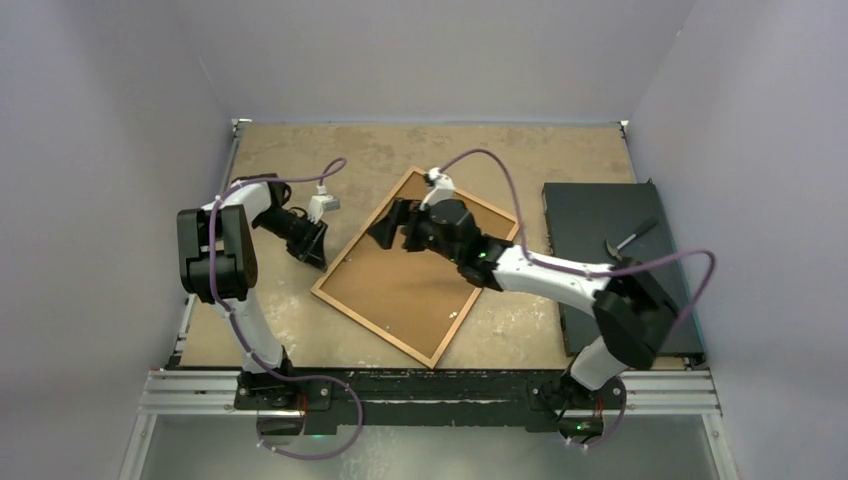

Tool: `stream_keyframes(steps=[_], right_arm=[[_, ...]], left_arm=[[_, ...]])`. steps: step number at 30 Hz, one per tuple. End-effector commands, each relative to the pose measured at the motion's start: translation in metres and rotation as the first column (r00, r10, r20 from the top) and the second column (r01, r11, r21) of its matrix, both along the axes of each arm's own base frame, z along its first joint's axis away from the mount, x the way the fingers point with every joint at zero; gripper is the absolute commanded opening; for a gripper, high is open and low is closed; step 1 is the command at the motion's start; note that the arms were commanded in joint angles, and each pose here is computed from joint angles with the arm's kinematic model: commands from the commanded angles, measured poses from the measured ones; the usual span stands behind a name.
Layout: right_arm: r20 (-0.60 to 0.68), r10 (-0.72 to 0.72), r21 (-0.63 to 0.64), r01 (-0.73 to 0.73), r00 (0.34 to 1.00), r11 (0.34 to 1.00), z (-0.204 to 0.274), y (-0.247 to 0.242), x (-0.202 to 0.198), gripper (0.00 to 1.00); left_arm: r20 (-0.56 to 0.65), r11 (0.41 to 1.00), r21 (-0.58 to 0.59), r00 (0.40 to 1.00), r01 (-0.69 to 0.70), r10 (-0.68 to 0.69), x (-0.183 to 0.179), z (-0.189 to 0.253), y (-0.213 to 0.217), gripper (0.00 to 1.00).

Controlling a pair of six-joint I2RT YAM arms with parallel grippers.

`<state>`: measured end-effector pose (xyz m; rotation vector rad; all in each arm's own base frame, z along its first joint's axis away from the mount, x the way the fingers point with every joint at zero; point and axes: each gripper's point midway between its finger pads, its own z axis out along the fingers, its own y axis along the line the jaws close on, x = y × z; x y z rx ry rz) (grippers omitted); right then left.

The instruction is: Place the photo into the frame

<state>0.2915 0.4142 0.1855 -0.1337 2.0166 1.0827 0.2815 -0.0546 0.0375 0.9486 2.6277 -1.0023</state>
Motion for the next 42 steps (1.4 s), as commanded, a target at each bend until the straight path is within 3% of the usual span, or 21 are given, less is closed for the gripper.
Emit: stream_keyframes(steps=[1,9,17,30,35,38,42], right_arm=[[-0.205,-0.193,-0.199,0.152,0.959,0.968,-0.061,-0.085,-0.019,0.99],[-0.302,-0.364,-0.26,0.291,0.881,0.921,-0.09,-0.186,-0.06,0.99],[-0.374,-0.383,-0.271,0.295,0.845,0.916,-0.117,-0.203,-0.075,0.99],[-0.267,-0.42,-0.37,0.31,0.867,0.876,-0.126,-0.196,0.005,0.99],[-0.234,-0.459,-0.46,0.319,0.857,0.829,-0.122,-0.209,0.014,0.99],[-0.214,-0.512,-0.483,0.365,0.832,0.796,-0.115,-0.225,0.017,0.99],[-0.141,-0.551,-0.449,0.443,0.823,0.776,-0.082,-0.232,0.032,0.99]], left_arm=[[0.091,1.0,0.023,0.996,-0.001,-0.001,0.018,0.018,0.006,0.28],[0.08,0.999,0.028,0.996,-0.03,0.028,0.026,0.008,0.006,0.28],[0.048,1.0,0.03,0.999,-0.006,0.004,0.015,-0.008,0.003,0.16],[0.041,0.989,0.067,0.99,0.129,-0.132,-0.023,-0.015,-0.02,0.15],[0.034,0.971,0.078,0.972,0.227,-0.23,-0.052,-0.014,-0.042,0.15],[0.029,0.964,0.081,0.967,0.251,-0.254,-0.059,-0.009,-0.039,0.21],[0.089,0.971,0.099,0.97,0.218,-0.227,-0.031,0.019,-0.028,0.37]])
